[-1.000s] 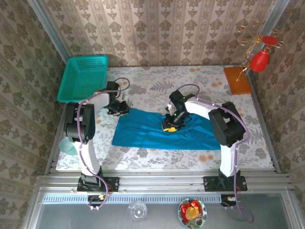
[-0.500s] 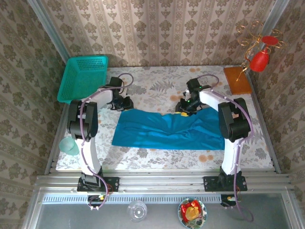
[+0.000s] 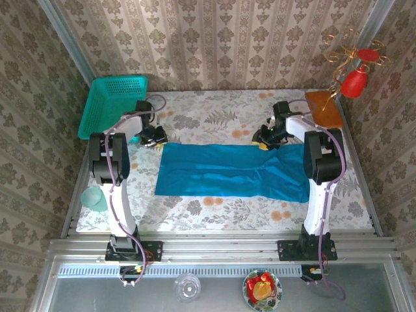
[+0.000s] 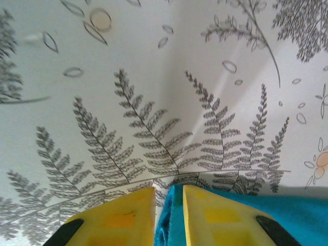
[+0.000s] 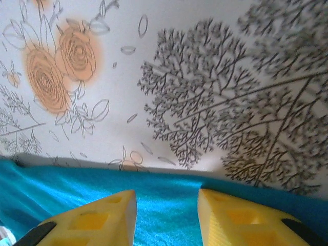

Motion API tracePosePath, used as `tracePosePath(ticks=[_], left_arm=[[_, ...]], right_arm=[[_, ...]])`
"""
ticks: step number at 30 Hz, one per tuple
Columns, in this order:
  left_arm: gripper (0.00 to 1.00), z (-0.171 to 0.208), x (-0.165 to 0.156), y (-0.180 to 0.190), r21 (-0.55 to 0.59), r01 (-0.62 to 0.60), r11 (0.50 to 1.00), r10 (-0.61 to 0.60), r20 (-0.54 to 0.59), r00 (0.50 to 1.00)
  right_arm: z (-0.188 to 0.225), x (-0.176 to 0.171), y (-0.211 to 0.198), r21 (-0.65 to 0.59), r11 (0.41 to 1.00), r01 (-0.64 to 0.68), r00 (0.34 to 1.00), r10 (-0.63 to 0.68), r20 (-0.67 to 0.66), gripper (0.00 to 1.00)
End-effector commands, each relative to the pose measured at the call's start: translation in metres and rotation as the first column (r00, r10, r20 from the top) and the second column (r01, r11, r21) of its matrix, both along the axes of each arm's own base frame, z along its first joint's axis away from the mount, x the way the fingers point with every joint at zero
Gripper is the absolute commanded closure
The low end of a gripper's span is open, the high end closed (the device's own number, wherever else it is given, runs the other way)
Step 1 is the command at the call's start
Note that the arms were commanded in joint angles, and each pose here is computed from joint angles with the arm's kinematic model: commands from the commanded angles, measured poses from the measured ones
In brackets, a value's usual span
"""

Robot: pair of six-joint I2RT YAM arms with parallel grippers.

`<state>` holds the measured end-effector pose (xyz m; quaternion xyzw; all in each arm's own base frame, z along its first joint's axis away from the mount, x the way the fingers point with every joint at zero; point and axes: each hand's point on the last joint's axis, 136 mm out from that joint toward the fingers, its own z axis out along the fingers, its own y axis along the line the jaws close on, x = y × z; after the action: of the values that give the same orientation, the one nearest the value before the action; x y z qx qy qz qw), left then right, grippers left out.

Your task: Fold the inside-out t-shirt

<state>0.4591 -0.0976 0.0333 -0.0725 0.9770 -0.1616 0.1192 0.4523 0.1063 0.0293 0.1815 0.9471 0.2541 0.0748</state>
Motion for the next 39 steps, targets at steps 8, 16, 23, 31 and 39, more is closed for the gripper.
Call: tracePosePath(ticks=[8, 16, 23, 31, 39], left_arm=[[0.78, 0.059, -0.016, -0.049, -0.012, 0.142, 0.990, -0.140, 0.068, 0.988], [0.78, 0.019, -0.072, -0.073, -0.009, 0.223, 0.975, -0.223, -0.055, 0.973], [0.78, -0.018, -0.088, -0.059, 0.024, 0.224, 0.974, -0.218, -0.139, 0.966], [0.78, -0.028, -0.091, -0.053, 0.036, 0.222, 0.974, -0.214, -0.161, 0.963], [0.78, -0.022, -0.087, -0.052, 0.040, 0.216, 0.976, -0.208, -0.148, 0.967]], right_arm=[[0.063, -0.024, -0.031, -0.192, 0.979, -0.062, 0.996, 0.072, 0.049, 0.59], [0.065, -0.046, -0.082, -0.415, 0.909, -0.036, 0.999, 0.036, -0.007, 0.57], [0.040, -0.042, -0.098, -0.455, 0.889, -0.056, 0.997, 0.027, -0.069, 0.57], [0.015, -0.043, -0.091, -0.413, 0.904, -0.106, 0.988, 0.049, -0.147, 0.61], [0.015, -0.076, -0.058, -0.313, 0.928, -0.202, 0.969, 0.142, -0.204, 0.61]])
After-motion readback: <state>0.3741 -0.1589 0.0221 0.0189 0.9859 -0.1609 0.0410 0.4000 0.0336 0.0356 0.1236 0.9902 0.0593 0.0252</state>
